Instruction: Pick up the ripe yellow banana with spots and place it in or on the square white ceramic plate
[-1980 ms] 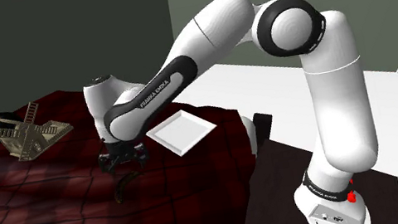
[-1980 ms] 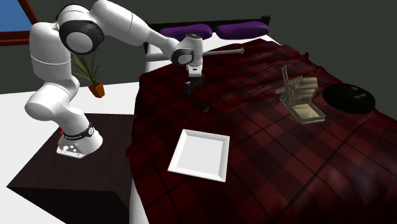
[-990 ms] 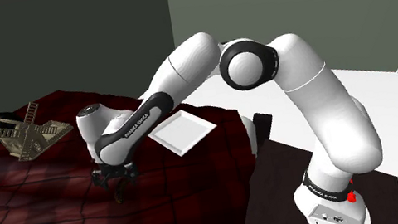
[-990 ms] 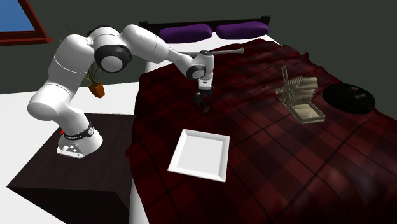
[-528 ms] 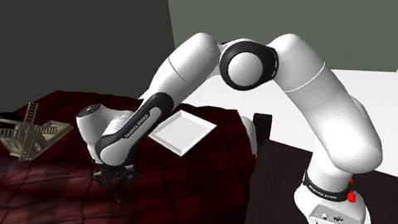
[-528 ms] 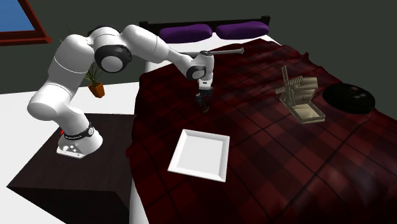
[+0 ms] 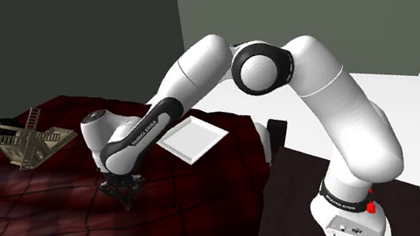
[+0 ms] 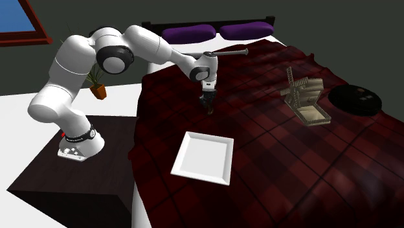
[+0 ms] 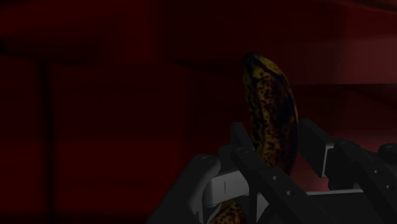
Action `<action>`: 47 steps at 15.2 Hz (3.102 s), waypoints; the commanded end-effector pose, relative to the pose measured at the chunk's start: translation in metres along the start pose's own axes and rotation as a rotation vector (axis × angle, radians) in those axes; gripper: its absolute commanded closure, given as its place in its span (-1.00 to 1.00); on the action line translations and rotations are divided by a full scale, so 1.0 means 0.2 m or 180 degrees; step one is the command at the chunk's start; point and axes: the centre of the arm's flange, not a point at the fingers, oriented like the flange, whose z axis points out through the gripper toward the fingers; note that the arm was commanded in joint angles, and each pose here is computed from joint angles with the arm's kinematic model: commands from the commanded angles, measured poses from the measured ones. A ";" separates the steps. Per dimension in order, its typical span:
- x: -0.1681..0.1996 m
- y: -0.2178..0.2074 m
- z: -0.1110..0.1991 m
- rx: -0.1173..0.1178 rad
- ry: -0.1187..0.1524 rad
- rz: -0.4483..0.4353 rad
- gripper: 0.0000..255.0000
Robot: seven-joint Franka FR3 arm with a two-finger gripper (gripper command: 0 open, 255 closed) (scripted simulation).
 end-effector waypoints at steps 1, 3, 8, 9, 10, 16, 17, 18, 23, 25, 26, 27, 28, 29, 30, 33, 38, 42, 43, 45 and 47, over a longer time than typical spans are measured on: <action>0.00 0.00 0.00 0.0000 0.0000 0.0000 1.00; 0.00 0.00 -0.05 0.0000 0.0000 0.0000 1.00; -0.01 0.00 -0.18 0.0000 0.0000 0.0000 1.00; -0.01 0.00 -0.21 0.0000 0.0000 0.0000 1.00; -0.01 0.00 -0.24 0.0000 0.0000 0.0000 1.00; -0.02 -0.01 -0.40 0.0000 0.0000 0.0000 1.00; -0.02 -0.01 -0.42 0.0000 0.0000 0.0000 1.00; -0.02 -0.01 -0.45 0.0000 0.0000 0.0000 1.00; 0.17 0.17 -0.46 0.0000 0.0000 0.0000 1.00; 0.26 0.27 -0.47 0.0000 0.0000 0.0000 1.00; 0.31 0.31 -0.47 0.0000 0.0000 0.0000 1.00; 0.36 0.36 -0.48 0.0000 0.0000 0.0000 1.00; 0.41 0.40 -0.48 0.0000 0.0000 0.0000 1.00; 0.45 0.45 -0.48 0.0000 0.0000 0.0000 1.00; 0.50 0.50 -0.49 0.0000 0.0000 0.0000 1.00; 0.64 0.63 -0.49 0.0000 0.0000 0.0000 1.00; 0.88 0.86 -0.51 0.0000 0.0000 0.0000 1.00; 1.07 1.05 -0.52 0.0000 0.0000 0.0000 1.00; 1.12 1.09 -0.52 0.0000 0.0000 0.0000 1.00; 1.21 1.18 -0.53 0.0000 0.0000 0.0000 1.00; 1.26 1.23 -0.51 0.0000 0.0000 0.0000 1.00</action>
